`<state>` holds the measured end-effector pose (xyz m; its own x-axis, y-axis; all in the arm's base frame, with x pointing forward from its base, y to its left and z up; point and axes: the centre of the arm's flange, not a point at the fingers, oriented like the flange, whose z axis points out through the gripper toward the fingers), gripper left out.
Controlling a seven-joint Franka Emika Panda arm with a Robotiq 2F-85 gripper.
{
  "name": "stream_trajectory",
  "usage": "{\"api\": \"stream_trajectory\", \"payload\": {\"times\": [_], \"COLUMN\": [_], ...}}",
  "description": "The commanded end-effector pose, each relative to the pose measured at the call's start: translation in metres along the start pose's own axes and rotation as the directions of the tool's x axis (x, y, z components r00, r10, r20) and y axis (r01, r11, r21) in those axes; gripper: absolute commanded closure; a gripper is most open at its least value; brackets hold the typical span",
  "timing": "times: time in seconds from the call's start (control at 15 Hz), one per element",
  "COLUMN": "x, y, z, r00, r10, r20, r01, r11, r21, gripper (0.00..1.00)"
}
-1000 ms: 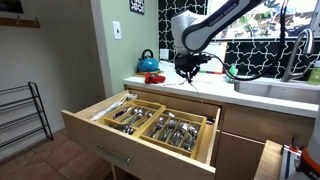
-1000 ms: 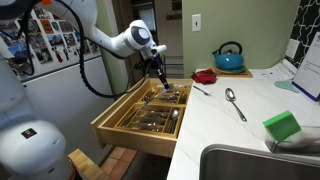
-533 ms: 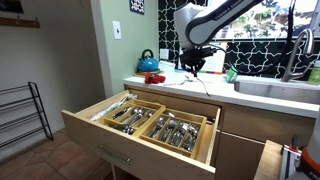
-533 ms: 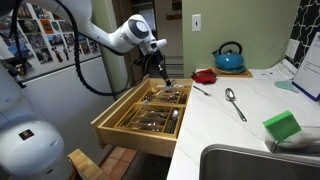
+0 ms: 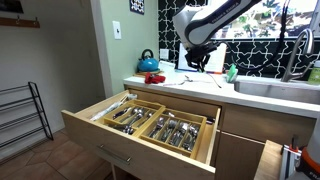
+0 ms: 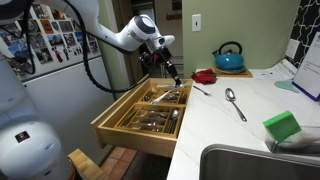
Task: Remove a fork from the drawer middle compartment and put it on the counter top
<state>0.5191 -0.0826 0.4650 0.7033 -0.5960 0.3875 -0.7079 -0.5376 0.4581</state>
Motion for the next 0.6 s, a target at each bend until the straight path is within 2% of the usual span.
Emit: {"api": "stream_trajectory", "payload": {"times": [0.0, 0.13, 0.27, 0.53], "x": [0.054, 0.077, 0.096, 0.110], "y": [-0.013, -0.029, -0.046, -0.087], "z": [0.020, 0.032, 0.047, 0.069], "r00": [0.986, 0.964, 0.937, 0.851], "r10": [-0.157, -0.244, -0.328, -0.492], "r20": [-0.052, -0.100, -0.124, -0.184], "r01": [0.151, 0.226, 0.292, 0.404], "r11": [0.982, 0.960, 0.926, 0.837], "r21": [-0.117, -0.165, -0.241, -0.368], "gripper": [0.99, 0.99, 0.99, 0.99]}}
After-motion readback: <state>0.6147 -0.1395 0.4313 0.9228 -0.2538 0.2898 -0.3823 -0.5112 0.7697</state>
